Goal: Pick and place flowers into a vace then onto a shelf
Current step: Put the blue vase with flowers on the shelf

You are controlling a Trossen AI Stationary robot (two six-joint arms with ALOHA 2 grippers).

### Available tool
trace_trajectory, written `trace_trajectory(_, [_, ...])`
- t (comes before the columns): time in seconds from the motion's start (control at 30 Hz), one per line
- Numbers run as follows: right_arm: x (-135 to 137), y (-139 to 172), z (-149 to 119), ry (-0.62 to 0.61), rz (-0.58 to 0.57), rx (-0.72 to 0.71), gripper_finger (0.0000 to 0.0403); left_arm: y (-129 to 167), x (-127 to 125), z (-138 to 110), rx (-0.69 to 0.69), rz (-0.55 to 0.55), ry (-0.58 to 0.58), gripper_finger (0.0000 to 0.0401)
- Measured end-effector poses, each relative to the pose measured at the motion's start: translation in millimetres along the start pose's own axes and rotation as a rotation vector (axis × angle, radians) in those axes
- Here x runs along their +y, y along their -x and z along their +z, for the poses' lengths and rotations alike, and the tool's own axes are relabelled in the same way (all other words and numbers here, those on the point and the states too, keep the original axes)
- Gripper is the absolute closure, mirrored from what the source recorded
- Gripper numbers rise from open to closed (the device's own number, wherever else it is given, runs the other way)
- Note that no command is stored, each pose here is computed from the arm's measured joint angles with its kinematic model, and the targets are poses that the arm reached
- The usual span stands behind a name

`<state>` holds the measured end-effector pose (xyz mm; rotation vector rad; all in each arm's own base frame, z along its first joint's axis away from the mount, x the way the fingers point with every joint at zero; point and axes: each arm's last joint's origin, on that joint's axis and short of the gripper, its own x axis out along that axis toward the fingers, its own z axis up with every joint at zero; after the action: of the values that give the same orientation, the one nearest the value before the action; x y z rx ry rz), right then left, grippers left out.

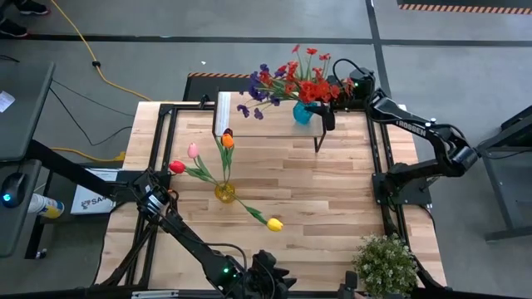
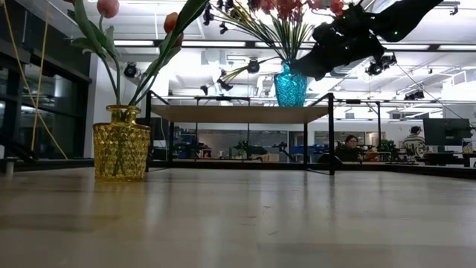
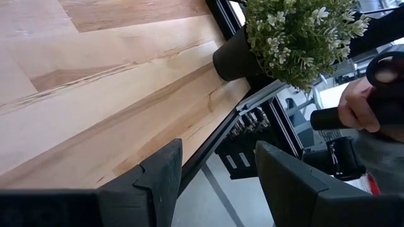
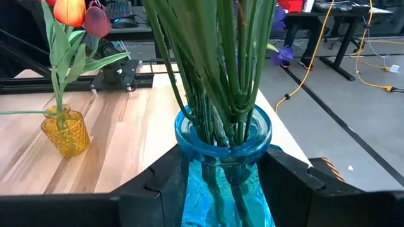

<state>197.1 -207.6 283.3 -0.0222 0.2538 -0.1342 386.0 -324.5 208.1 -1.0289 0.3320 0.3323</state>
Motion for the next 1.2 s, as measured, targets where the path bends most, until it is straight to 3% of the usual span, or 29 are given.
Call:
trace_trajectory(0.4, [-4.4, 3.5, -1.9, -0.03, -0.022, 0.004, 0.0229, 0.0, 0.1, 0.2, -0.007, 0.001, 0.0, 0.0169])
trace_trajectory(0.77, [-6.6, 5.5, -3.0, -0.057, -0.018, 0.003, 0.0179, 0.0, 0.1, 0.2, -0.008, 0.001, 0.0, 0.0169])
trace_trajectory(1.2, [-6.5, 5.5, -3.2, -0.077, -0.017, 0.004, 0.0153, -1.8, 0.4, 2.3, -0.012, 0.004, 0.002, 0.0169])
